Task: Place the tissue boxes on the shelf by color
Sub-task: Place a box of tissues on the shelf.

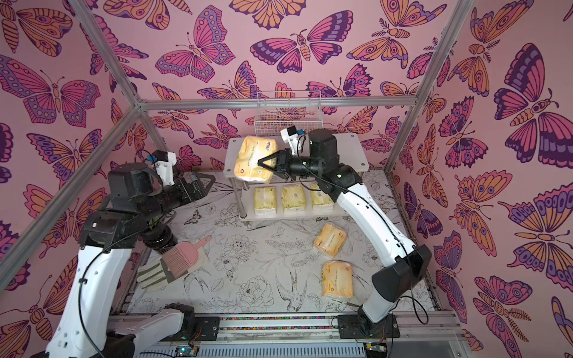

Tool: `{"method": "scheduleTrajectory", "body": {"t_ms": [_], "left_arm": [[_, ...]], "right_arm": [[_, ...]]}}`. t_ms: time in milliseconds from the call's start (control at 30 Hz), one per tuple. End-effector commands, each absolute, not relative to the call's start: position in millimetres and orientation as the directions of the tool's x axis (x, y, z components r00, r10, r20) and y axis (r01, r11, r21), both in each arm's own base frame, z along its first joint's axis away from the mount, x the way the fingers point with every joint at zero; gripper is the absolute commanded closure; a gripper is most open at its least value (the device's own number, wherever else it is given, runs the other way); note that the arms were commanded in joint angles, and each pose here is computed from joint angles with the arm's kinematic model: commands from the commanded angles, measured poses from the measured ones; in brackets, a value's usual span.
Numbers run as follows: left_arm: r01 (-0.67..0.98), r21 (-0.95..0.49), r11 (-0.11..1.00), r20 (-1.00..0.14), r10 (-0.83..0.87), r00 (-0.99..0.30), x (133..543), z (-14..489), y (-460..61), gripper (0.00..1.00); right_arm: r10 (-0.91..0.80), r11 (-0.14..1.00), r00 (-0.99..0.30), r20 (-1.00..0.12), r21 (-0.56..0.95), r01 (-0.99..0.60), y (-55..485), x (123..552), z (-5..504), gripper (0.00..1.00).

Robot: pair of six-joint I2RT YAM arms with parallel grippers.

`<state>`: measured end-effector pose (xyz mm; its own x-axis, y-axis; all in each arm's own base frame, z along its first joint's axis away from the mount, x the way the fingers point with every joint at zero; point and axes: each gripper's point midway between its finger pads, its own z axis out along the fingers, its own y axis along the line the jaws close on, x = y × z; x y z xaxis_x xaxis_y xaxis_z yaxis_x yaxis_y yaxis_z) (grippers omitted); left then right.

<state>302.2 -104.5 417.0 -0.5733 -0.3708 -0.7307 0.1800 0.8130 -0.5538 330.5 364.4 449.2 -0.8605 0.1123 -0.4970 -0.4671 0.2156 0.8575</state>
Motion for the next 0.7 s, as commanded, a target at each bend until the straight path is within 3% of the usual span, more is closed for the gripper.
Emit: {"method": "scheduleTrajectory", "body": {"t_ms": [0,233,533,600,667], "left_arm": [[0.199,-0.563,0.802,-0.711,-0.347,-0.611,301.4,411.7,-109.9,0.0],[0.179,-0.573,0.8,-0.685,-0.348,-0.64,302.3,395.7,-111.0,0.0],[0.169,-0.573,0.802,-0.681,-0.352,-0.642,301.3,389.3,-109.9,0.0],[0.168,-0.577,0.799,-0.679,-0.355,-0.643,302.3,389.2,-110.2,0.0],[0.167,-0.577,0.799,-0.679,-0.356,-0.642,302.7,389.3,-110.1,0.0]], "right_arm": [[0.124,0.221,-0.881,-0.457,0.878,-0.425,369.3,355.2,448.4,0.76],[0.151,0.21,-0.906,-0.395,0.908,-0.361,386.2,402.6,438.2,0.73],[0.152,0.236,-0.935,-0.321,0.93,-0.281,398.0,423.6,411.9,0.71],[0.152,0.242,-0.939,-0.307,0.933,-0.266,399.1,425.4,408.2,0.67],[0.155,0.254,-0.938,-0.311,0.93,-0.266,397.7,426.4,406.8,0.54]]}}
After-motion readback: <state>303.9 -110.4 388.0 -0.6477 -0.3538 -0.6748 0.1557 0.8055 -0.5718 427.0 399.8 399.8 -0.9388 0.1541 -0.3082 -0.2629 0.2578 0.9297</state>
